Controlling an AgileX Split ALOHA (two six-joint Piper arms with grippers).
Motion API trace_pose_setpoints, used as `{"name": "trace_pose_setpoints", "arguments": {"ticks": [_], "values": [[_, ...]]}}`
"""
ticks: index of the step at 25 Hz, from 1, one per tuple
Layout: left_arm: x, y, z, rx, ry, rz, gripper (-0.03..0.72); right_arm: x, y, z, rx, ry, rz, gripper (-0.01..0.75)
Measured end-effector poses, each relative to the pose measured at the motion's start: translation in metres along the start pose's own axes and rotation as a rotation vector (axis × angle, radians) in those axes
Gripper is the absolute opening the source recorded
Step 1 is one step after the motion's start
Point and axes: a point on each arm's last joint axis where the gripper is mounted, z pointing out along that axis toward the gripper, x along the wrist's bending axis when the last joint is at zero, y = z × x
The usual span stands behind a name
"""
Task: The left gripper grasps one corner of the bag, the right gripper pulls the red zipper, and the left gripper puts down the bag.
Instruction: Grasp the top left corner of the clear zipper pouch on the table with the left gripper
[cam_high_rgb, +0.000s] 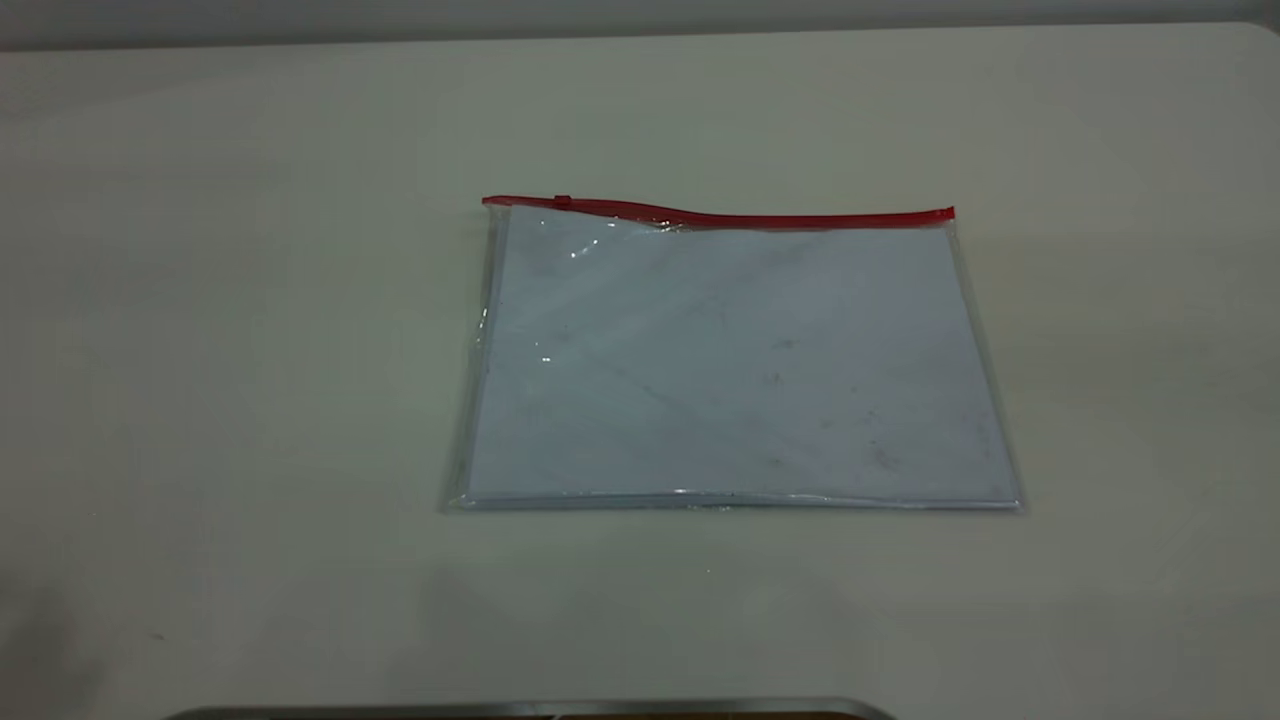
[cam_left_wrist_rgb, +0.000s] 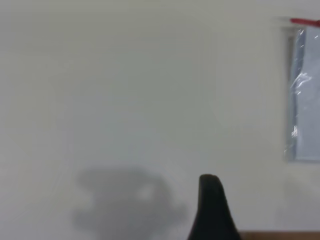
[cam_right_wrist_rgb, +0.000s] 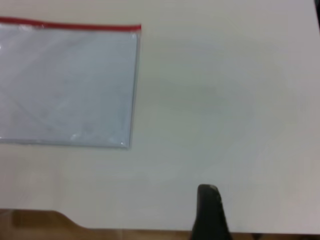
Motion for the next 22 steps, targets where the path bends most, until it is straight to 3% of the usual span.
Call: {"name": "trace_pose_setpoints", "arguments": {"ticks": [6, 10, 14, 22], "values": [[-0.013, 0.058, 0.088, 0.102, -0.099, -0.030, 0.586, 0.002, 0.027, 0.029, 0.087, 0.039, 0.029, 0.585], [-0.022, 0.080, 0.158, 0.202, -0.191, 0.005, 0.586, 0.001, 0.040, 0.047, 0.072, 0.038, 0.011, 0.585], [-0.031, 0.095, 0.228, 0.251, -0.311, 0.056, 0.586, 0.000, 0.052, 0.070, 0.068, 0.033, 0.002, 0.585], [-0.044, 0.088, 0.342, 0.309, -0.554, 0.099, 0.586, -0.004, 0.065, 0.131, 0.145, 0.024, -0.083, 0.585]]}}
